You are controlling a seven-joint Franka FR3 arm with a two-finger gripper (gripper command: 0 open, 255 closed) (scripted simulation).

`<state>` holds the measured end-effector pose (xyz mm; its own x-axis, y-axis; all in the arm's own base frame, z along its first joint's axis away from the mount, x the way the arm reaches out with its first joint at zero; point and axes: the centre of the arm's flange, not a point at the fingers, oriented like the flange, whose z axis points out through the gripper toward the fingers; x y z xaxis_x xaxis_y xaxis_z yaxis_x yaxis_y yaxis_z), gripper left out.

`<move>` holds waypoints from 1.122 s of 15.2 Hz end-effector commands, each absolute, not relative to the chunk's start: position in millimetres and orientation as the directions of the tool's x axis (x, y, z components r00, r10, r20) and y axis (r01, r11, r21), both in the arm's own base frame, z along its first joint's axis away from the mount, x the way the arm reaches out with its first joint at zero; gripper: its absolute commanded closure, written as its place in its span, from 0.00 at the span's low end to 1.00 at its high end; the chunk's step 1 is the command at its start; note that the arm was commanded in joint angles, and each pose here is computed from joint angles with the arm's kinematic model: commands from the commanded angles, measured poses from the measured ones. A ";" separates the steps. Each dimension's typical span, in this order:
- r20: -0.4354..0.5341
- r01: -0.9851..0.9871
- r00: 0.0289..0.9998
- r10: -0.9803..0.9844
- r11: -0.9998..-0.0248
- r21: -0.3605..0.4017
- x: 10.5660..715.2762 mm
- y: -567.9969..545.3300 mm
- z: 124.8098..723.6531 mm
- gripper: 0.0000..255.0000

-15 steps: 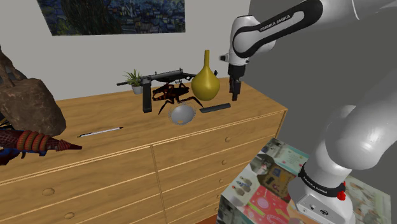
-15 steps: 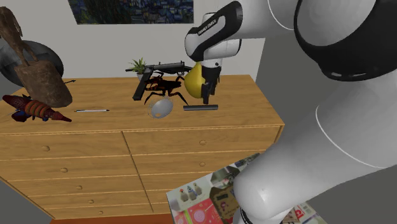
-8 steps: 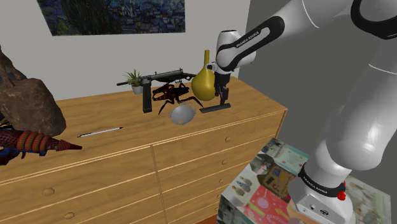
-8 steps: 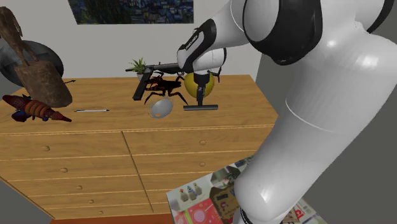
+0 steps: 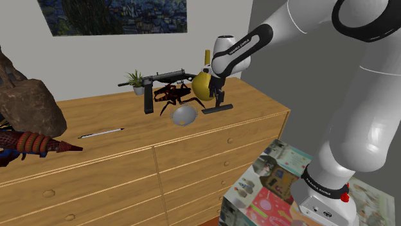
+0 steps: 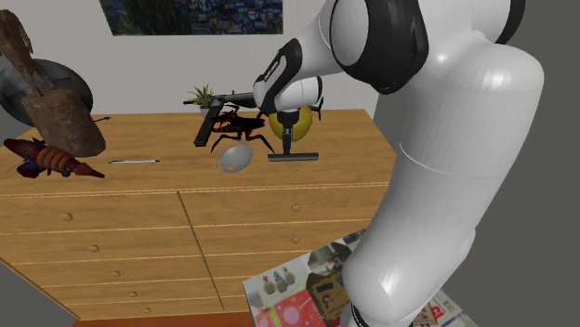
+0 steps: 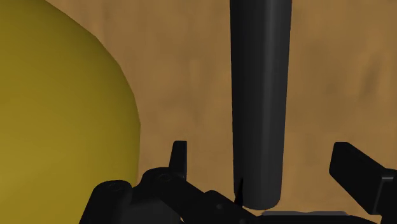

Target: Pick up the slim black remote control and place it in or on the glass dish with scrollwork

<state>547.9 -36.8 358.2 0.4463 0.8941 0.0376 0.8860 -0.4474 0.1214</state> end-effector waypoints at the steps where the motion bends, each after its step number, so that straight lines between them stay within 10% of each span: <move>1: 0.010 0.890 0.449 0.893 -0.448 0.079 547.3 -36.0 323.0 0.00; 10: 0.010 0.890 0.449 0.893 -0.448 0.079 547.9 -36.3 314.7 0.00; 11: 0.010 0.890 0.449 0.893 -0.448 0.079 547.9 -36.3 314.7 1.00; 17: 0.010 0.890 0.449 0.893 -0.448 0.079 549.0 -36.8 315.5 1.00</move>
